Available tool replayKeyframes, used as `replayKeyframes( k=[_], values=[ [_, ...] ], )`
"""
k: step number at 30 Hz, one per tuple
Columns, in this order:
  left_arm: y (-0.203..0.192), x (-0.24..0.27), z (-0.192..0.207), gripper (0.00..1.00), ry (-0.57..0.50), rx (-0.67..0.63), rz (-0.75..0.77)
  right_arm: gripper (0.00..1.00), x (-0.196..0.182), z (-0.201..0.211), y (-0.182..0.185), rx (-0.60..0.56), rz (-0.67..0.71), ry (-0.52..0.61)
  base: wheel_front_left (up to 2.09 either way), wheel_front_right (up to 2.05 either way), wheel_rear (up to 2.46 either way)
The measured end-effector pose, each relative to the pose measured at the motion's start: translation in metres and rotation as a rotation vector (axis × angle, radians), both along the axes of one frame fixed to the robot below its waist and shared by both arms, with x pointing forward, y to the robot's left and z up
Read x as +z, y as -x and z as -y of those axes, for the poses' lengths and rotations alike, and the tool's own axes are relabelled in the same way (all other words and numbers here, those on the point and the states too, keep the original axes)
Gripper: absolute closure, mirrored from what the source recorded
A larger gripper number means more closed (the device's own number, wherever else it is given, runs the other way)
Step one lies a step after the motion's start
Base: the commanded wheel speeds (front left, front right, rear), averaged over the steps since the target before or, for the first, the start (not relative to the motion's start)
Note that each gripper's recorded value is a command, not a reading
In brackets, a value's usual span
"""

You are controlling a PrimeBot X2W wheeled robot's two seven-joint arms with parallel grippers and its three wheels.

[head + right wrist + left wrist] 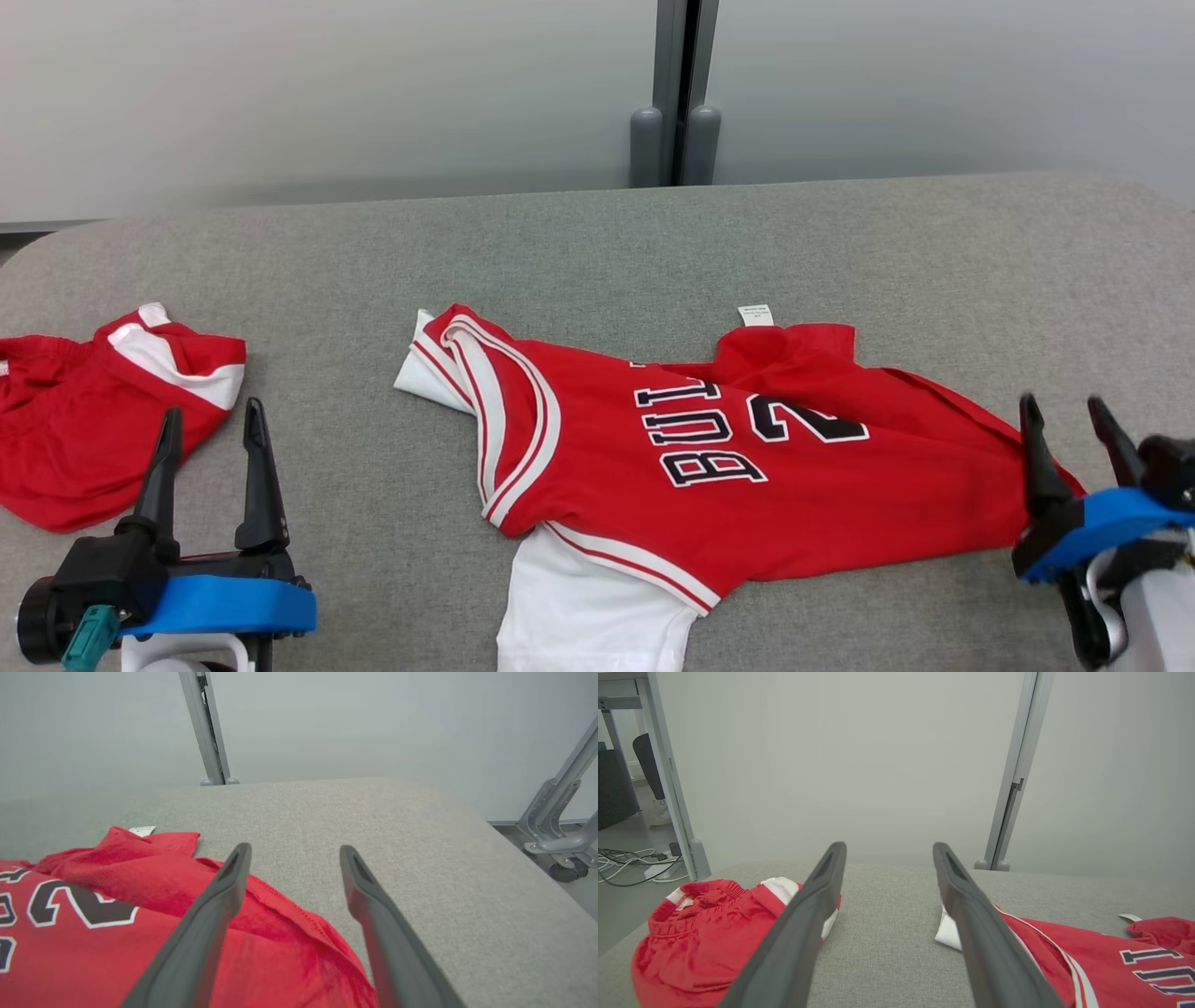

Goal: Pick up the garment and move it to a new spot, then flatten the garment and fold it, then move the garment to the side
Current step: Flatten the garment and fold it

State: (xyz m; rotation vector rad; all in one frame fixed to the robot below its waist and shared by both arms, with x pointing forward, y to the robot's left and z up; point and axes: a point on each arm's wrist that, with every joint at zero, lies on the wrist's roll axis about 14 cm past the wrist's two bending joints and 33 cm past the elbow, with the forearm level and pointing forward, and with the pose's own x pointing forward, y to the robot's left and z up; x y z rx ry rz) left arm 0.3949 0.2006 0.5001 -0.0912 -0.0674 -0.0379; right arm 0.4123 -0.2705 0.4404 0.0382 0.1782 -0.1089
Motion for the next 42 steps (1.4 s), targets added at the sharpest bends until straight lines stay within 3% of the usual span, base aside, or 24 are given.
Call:
replayKeyframes(
  k=[5, 12, 21, 30, 42],
  values=[
    [0.000, 0.003, 0.002, 0.00, -0.001, -0.006, 0.008, 0.00, 0.059, -0.026, -0.016, 0.042, 0.204, 0.010, 0.00, 0.00, 0.00],
    [0.002, 0.005, 0.005, 0.00, -0.001, -0.016, 0.013, 0.00, 0.099, -0.064, -0.008, 0.104, 0.353, -0.003, 0.00, 0.00, 0.00],
    [0.005, 0.004, 0.012, 0.00, -0.003, -0.039, 0.008, 0.00, 0.098, -0.079, 0.003, 0.133, 0.359, -0.019, 0.00, 0.00, 0.00],
    [-0.005, -0.004, 0.074, 0.00, -0.006, -0.239, -0.017, 0.00, 0.091, -0.080, 0.002, 0.136, 0.339, -0.029, 0.00, 0.00, 0.00],
    [-0.006, -0.088, 0.124, 0.00, -0.044, -0.458, -0.336, 0.00, 0.072, -0.067, 0.001, 0.094, 0.287, -0.045, 0.00, 0.00, 0.00]
  ],
)
